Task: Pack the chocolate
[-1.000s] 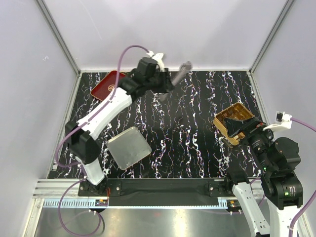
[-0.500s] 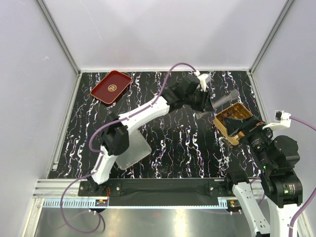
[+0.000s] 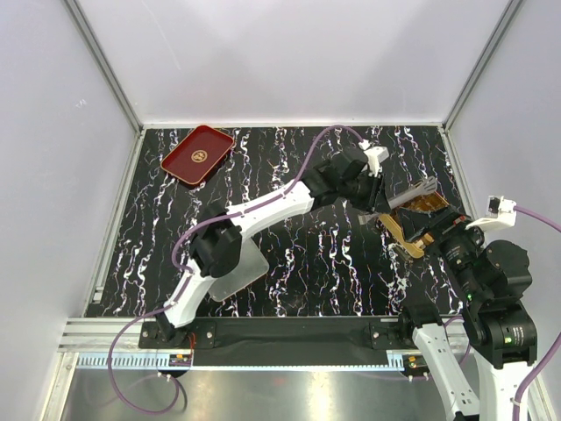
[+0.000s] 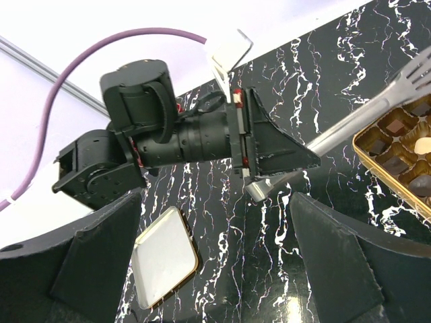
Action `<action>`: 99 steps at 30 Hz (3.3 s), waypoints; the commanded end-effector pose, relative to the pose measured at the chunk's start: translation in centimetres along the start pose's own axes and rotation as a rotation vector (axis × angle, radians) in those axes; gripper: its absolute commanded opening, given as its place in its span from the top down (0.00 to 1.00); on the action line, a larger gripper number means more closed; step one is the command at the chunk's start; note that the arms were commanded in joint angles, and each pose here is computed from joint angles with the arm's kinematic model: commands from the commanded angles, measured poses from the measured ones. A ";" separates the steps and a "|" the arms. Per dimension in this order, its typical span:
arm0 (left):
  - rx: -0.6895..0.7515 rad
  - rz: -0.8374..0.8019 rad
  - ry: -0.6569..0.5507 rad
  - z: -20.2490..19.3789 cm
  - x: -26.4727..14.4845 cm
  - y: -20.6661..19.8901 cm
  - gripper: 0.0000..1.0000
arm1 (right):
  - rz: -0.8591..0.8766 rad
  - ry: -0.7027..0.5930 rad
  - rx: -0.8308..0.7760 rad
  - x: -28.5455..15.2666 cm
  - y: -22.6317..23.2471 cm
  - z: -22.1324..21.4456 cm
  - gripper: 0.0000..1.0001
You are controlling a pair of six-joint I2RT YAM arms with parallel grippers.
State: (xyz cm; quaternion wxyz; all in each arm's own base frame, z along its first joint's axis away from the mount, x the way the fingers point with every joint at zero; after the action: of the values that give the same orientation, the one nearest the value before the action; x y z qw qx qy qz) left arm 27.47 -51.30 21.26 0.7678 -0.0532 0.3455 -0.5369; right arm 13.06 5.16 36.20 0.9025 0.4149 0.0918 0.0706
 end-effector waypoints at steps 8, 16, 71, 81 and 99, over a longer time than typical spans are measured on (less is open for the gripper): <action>0.036 -0.052 -0.061 1.1 1.3 -1.3 0.69 | 0.038 -0.022 -0.011 -0.1 0.7 0.5 0.00; 0.046 -0.031 -0.022 -0.3 2.0 -1.0 0.69 | 0.036 -0.017 -0.009 0.2 0.6 0.4 0.00; 0.080 0.529 -0.153 3.9 -13.7 4.6 0.53 | -0.021 -0.014 0.016 -0.1 0.4 0.7 0.00; -0.082 0.861 -0.092 -1.7 -17.8 15.9 0.49 | -0.033 0.020 0.012 0.6 0.1 0.2 0.00; -0.279 0.916 0.034 -6.1 -10.9 23.6 0.42 | -0.071 0.034 -0.029 1.8 -1.3 -0.3 0.00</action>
State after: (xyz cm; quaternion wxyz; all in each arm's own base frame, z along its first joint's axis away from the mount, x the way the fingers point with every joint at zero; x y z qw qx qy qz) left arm 38.48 -29.12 9.63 0.8900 0.0539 0.4427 -0.0948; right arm 13.91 5.08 34.87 0.9031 0.4078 0.1252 0.0501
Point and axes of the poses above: each gripper's point midway between its finger pads, its own x axis out along the fingers, its own y axis along the line the jaws close on, z = x × y, the point moved 4 cm from there along -x, back along the fingers, and after that the axes turned 14 degrees about x, right-handed, at the moved point
